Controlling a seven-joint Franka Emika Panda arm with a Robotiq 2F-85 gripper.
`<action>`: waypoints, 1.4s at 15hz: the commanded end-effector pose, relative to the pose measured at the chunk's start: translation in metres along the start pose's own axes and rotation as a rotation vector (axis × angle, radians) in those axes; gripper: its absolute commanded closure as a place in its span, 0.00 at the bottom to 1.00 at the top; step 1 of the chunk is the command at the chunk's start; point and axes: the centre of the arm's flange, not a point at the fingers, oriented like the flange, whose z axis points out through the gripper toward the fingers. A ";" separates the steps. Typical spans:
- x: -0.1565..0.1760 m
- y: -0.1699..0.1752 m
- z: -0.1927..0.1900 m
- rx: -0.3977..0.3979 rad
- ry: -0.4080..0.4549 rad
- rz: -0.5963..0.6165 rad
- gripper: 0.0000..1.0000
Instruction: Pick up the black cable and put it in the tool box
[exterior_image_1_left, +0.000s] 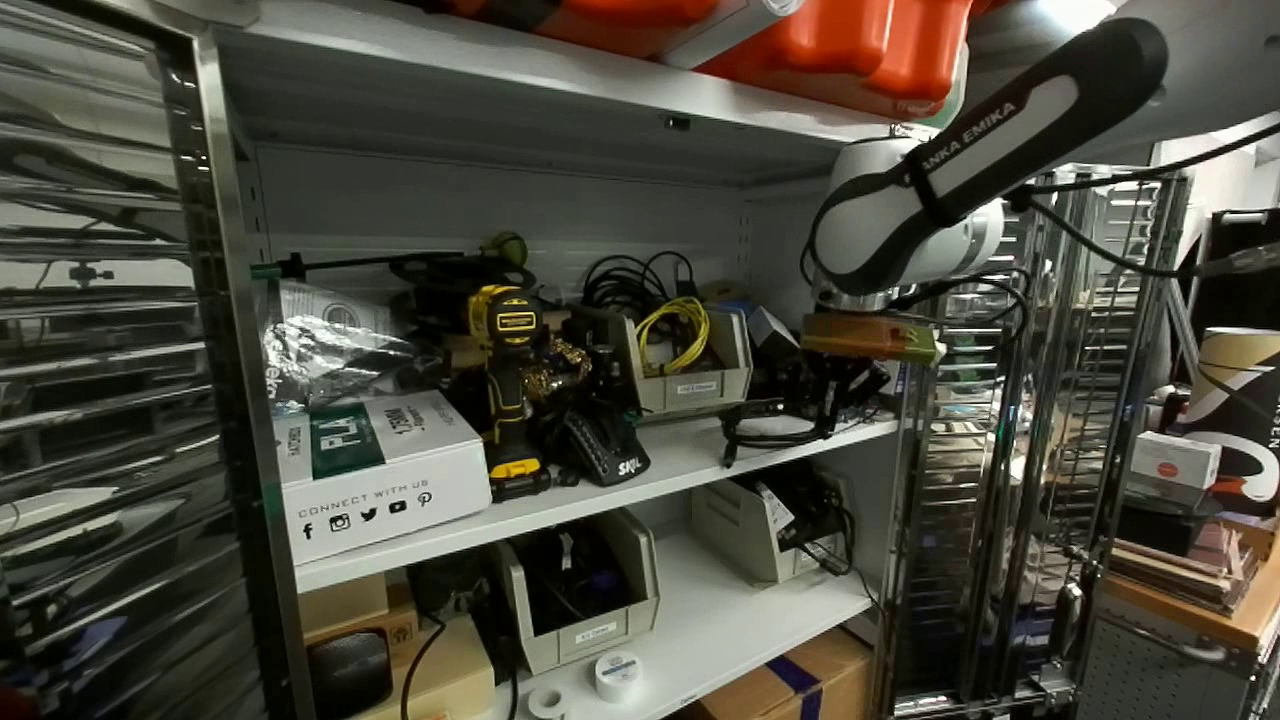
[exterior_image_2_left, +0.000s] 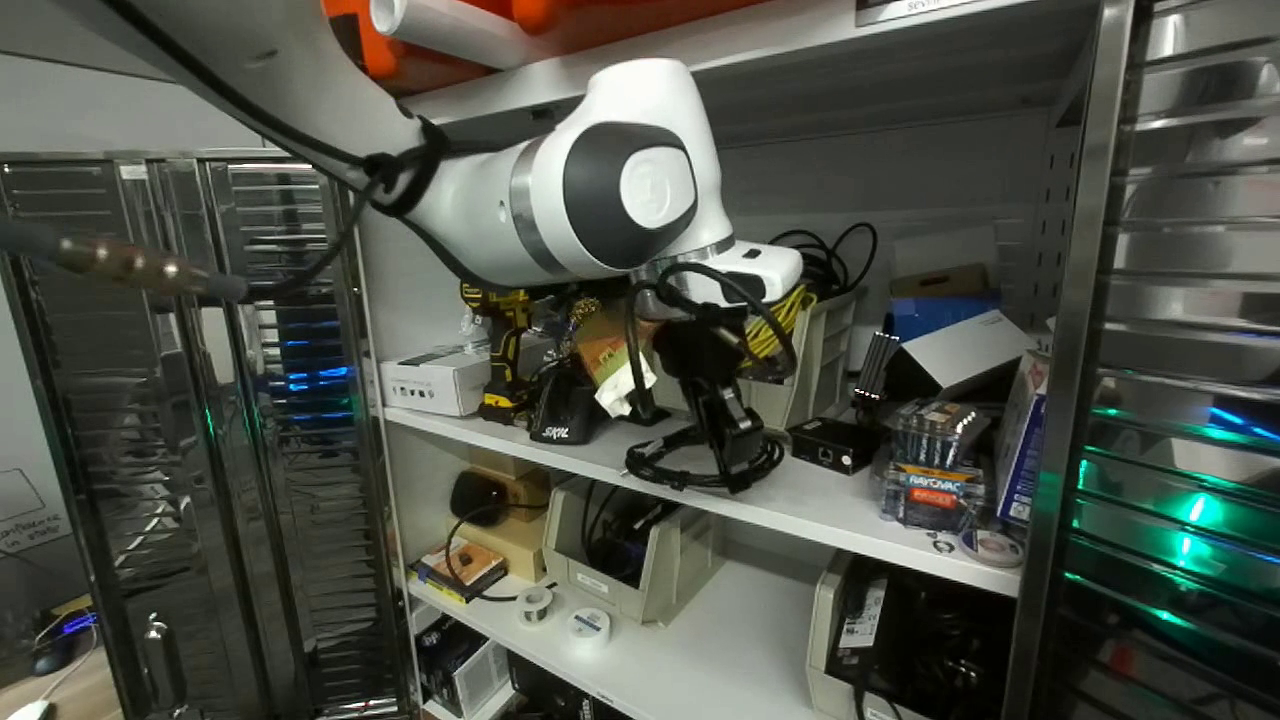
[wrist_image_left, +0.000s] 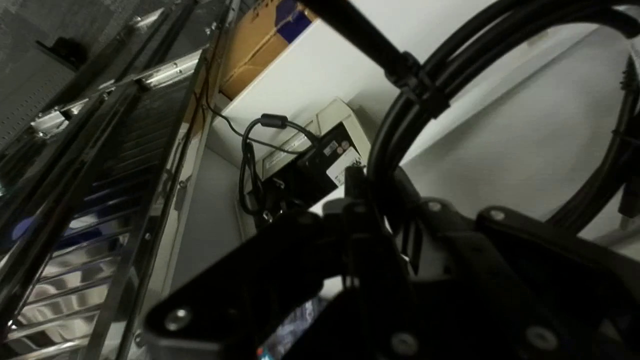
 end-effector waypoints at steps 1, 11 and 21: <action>-0.008 0.016 -0.037 0.111 0.140 0.068 0.92; 0.022 -0.067 -0.071 0.389 0.186 0.336 0.97; 0.073 -0.112 -0.076 0.486 0.376 0.502 0.97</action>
